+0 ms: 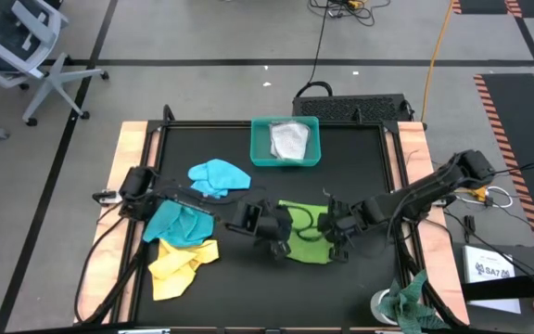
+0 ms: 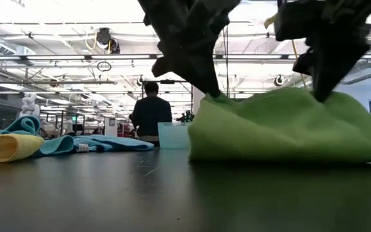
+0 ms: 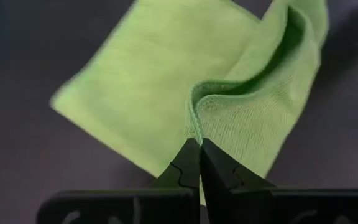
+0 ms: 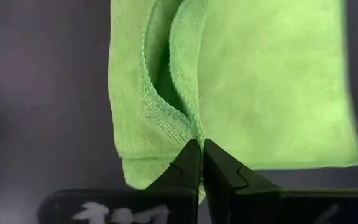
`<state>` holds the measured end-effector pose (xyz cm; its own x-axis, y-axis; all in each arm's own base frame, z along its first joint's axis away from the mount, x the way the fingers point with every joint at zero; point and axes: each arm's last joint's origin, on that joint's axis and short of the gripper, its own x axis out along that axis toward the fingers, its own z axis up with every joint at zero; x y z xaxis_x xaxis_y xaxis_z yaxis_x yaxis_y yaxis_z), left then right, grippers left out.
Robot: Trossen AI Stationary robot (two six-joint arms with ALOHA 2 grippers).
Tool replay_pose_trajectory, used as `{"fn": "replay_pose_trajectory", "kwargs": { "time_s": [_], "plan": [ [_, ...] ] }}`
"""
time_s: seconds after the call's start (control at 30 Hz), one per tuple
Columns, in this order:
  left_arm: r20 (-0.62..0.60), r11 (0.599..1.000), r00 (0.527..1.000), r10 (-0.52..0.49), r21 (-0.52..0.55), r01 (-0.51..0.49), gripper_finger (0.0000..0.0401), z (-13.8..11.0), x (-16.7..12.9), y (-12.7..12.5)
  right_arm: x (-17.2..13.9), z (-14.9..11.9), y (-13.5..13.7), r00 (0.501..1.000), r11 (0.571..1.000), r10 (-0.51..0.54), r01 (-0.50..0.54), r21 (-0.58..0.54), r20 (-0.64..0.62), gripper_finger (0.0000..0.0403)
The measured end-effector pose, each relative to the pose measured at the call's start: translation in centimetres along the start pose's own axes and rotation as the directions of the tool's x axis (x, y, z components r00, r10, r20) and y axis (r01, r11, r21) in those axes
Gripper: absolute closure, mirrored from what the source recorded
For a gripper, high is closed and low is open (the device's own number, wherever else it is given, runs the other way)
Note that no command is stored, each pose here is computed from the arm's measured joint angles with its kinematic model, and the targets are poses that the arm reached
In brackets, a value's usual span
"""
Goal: Fold microfiber towels
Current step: Fold the green microfiber towel
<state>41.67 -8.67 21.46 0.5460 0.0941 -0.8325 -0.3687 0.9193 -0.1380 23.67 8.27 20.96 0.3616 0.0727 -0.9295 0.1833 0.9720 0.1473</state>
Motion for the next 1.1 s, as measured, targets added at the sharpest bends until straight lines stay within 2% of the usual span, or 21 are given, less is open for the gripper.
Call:
{"fn": "replay_pose_trajectory", "kwargs": {
  "time_s": [0.3,0.57,0.9,1.1],
  "plan": [
    [-0.008,0.998,0.998,0.061,0.006,-0.061,0.0399,2.0,0.8,3.9,-0.4,1.5,-3.4,0.997,0.997,-0.074,0.074,0.023,0.029,0.0403],
    [-0.036,0.998,0.998,0.055,-0.008,-0.055,0.0397,3.3,1.3,6.9,-0.5,1.5,-6.0,0.985,0.985,-0.163,0.165,0.047,-0.049,0.0403],
    [-0.061,0.998,0.996,0.059,0.032,-0.057,0.0396,3.5,1.4,7.9,-0.5,1.7,-6.8,0.984,0.983,-0.172,0.175,0.055,-0.052,0.0403],
    [-0.041,0.992,0.994,0.101,0.078,-0.097,0.0358,3.6,1.4,8.0,-0.5,1.8,-7.1,0.983,0.982,-0.176,0.179,0.067,-0.052,0.0398]
  ]
}}
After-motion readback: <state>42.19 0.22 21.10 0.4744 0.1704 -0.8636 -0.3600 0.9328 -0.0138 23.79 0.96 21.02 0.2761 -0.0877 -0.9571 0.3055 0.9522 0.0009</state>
